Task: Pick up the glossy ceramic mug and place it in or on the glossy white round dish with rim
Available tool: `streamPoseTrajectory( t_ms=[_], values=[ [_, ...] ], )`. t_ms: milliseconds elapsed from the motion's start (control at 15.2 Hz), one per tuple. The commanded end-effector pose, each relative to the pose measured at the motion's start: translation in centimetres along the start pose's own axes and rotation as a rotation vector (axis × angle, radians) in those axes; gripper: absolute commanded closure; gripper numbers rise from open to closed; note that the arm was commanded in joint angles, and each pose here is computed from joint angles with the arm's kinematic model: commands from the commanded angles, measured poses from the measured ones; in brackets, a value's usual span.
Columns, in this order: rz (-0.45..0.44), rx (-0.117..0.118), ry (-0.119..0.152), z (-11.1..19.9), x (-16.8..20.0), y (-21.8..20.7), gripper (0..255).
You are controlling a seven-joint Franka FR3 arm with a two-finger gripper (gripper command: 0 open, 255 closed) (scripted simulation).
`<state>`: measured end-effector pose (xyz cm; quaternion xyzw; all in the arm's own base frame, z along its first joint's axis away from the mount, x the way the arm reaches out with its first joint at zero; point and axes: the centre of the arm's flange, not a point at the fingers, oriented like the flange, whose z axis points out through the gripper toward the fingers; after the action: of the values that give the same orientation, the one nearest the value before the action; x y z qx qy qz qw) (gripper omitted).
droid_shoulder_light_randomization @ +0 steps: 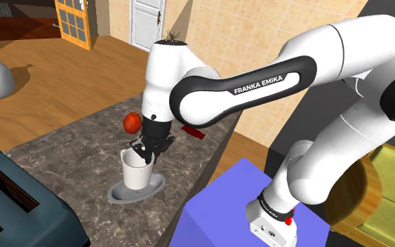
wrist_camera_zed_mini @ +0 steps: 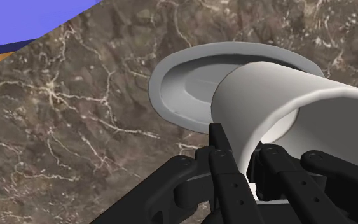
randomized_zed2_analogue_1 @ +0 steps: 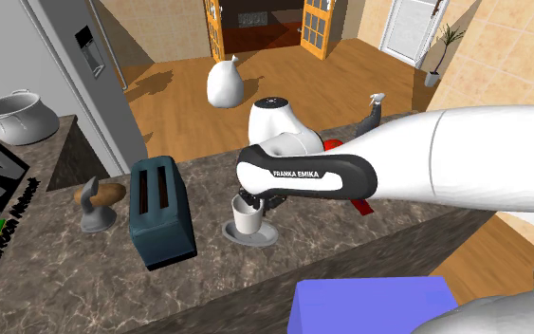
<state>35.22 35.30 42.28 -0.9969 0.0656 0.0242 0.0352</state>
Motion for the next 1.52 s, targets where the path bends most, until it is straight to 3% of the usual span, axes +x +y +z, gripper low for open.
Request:
streamPoseTrajectory(
  t_ms=[0,594,660,990,1254,1452],
  values=[
    [0.000,0.001,0.001,1.1,0.1,0.0,255],
    [0.000,0.001,0.001,2.2,0.1,0.1,255],
    [0.000,0.001,0.001,2.2,0.1,0.1,0],
    [0.000,0.001,0.001,2.2,0.1,0.1,0],
    [0.000,0.001,0.001,-2.8,0.1,0.1,0],
    [0.000,0.001,0.001,-2.8,0.1,0.1,0]
  ],
)
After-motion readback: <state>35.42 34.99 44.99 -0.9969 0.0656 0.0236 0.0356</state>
